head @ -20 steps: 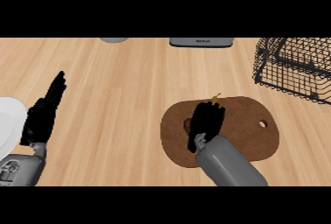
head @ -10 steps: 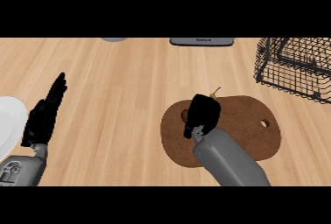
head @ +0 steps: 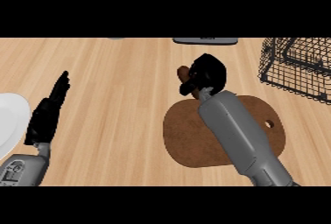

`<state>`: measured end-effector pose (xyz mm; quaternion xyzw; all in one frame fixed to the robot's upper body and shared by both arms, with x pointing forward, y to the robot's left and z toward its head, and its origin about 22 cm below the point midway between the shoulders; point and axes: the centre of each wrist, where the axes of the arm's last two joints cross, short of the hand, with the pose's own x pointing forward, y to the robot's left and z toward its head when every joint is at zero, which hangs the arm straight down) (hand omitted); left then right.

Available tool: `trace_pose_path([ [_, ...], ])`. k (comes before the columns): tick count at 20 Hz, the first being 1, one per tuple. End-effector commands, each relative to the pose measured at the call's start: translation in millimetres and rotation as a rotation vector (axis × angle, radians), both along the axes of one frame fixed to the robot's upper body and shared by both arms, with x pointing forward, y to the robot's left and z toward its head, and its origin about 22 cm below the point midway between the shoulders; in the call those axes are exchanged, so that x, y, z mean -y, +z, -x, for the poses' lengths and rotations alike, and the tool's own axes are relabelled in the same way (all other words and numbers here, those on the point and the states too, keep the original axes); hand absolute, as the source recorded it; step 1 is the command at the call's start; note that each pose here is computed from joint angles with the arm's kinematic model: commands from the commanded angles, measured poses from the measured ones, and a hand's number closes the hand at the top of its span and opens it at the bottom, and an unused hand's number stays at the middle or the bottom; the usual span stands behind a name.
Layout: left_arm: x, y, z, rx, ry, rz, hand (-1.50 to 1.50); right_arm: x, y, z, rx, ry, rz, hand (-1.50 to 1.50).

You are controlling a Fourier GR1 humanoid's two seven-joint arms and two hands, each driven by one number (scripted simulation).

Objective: Pick the sweet potato from the cutting board and place it in the tiered basket

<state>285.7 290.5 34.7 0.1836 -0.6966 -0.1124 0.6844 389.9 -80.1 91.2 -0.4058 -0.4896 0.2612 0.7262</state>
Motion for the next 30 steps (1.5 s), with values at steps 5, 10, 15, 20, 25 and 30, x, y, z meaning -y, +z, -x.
trace_pose_path([
  [5,3.3,-1.3,0.6,-0.008,0.034,0.005,0.00,25.4,66.0,-24.6,0.445,-0.117,0.018,1.50],
  [10,7.3,1.1,-3.8,-0.006,0.030,-0.016,0.00,35.7,129.9,-40.1,0.531,-0.190,0.097,1.50],
  [15,-1.1,-4.1,16.5,-0.016,0.033,-0.006,0.00,68.5,172.6,-42.6,0.474,-0.225,0.208,1.50],
  [20,-13.5,-1.4,9.8,-0.032,0.045,0.002,0.00,96.3,183.5,-44.7,0.473,-0.179,0.120,1.50],
  [25,-17.3,12.7,5.0,-0.013,0.024,0.013,0.00,127.7,164.2,-65.1,0.431,-0.165,0.204,1.50],
  [30,-2.9,7.8,1.8,0.007,0.004,-0.004,0.00,162.0,147.0,-75.1,0.399,-0.235,0.415,1.50],
])
